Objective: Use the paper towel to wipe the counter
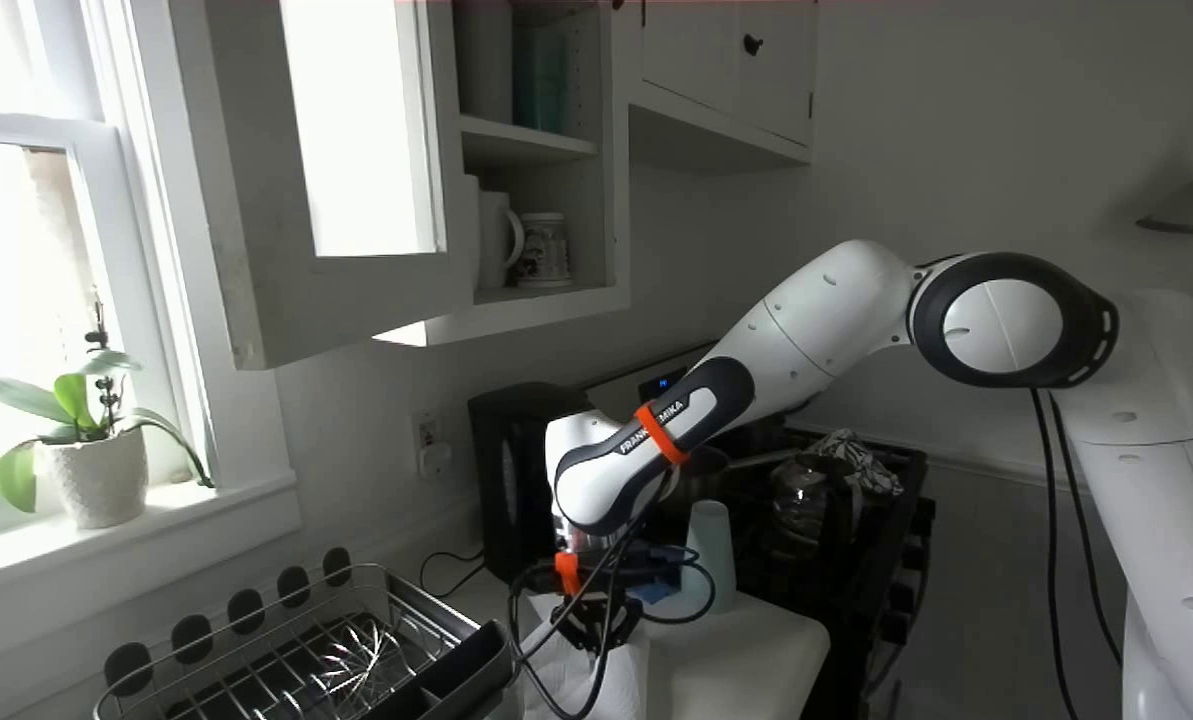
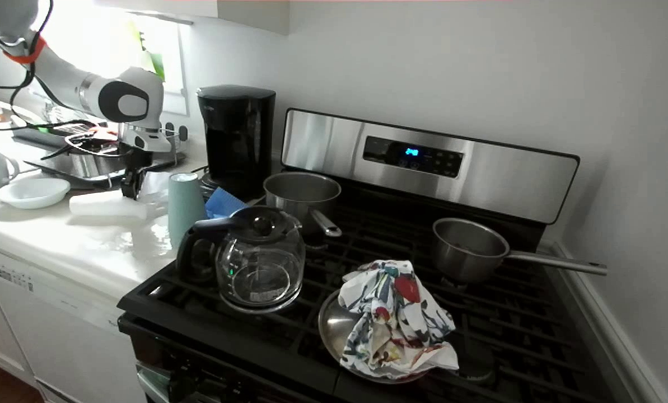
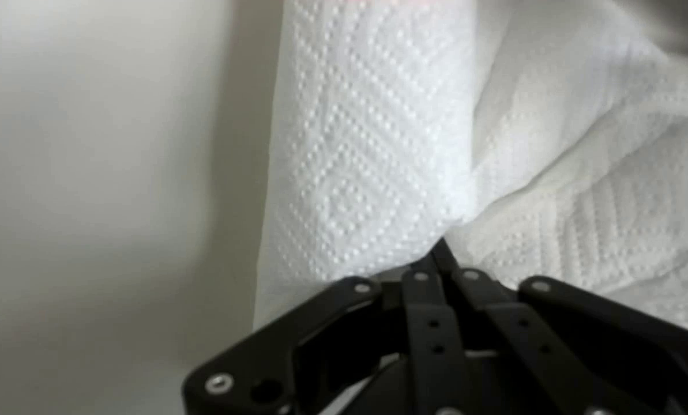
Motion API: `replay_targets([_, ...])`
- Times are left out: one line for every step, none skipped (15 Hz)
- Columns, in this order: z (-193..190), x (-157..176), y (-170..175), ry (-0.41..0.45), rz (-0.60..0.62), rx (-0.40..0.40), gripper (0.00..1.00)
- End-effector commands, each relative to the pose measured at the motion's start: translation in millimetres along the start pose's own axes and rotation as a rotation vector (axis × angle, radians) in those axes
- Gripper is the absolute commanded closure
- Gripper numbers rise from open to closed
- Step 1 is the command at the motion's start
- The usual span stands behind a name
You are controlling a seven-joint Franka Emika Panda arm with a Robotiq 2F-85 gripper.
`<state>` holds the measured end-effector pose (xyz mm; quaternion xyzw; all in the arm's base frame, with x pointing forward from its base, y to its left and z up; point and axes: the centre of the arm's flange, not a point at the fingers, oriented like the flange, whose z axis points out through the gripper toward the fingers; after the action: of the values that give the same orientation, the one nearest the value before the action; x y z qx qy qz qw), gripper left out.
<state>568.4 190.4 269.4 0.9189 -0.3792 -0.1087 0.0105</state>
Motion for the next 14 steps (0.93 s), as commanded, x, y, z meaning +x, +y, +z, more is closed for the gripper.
replay_targets([34.7, -13.4, 26.5, 0.009, -0.029, -0.094, 1.0])
replay_targets([1.4, -3.5, 3.8, 0.005, -0.013, -0.021, 1.0])
replay_targets([0.6, -4.5, 4.3, 0.007, -0.015, -0.02, 0.98])
replay_targets([0.9, -4.2, 4.4, 0.007, -0.014, -0.021, 0.98])
replay_targets([0.9, -4.3, 4.4, 0.006, -0.014, -0.021, 0.98])
replay_targets([0.8, -4.2, 4.3, 0.006, -0.014, -0.021, 0.98])
replay_targets([0.8, -4.2, 4.3, 0.006, -0.014, -0.021, 1.0])
replay_targets([4.3, -12.3, 2.6, 0.001, -0.057, -0.047, 1.0])
replay_targets([7.5, -19.0, 3.5, -0.019, -0.101, -0.065, 1.0])
replay_targets([10.5, -23.0, 5.4, -0.027, -0.119, -0.085, 1.0])
replay_targets([13.6, -27.5, 10.4, -0.04, -0.13, -0.107, 1.0])
replay_targets([17.3, -31.2, 15.9, -0.051, -0.139, -0.144, 1.0])
replay_targets([19.5, -34.6, 20.1, -0.066, -0.141, -0.178, 1.0])
replay_targets([22.4, -36.9, 24.5, -0.072, -0.137, -0.213, 1.0])
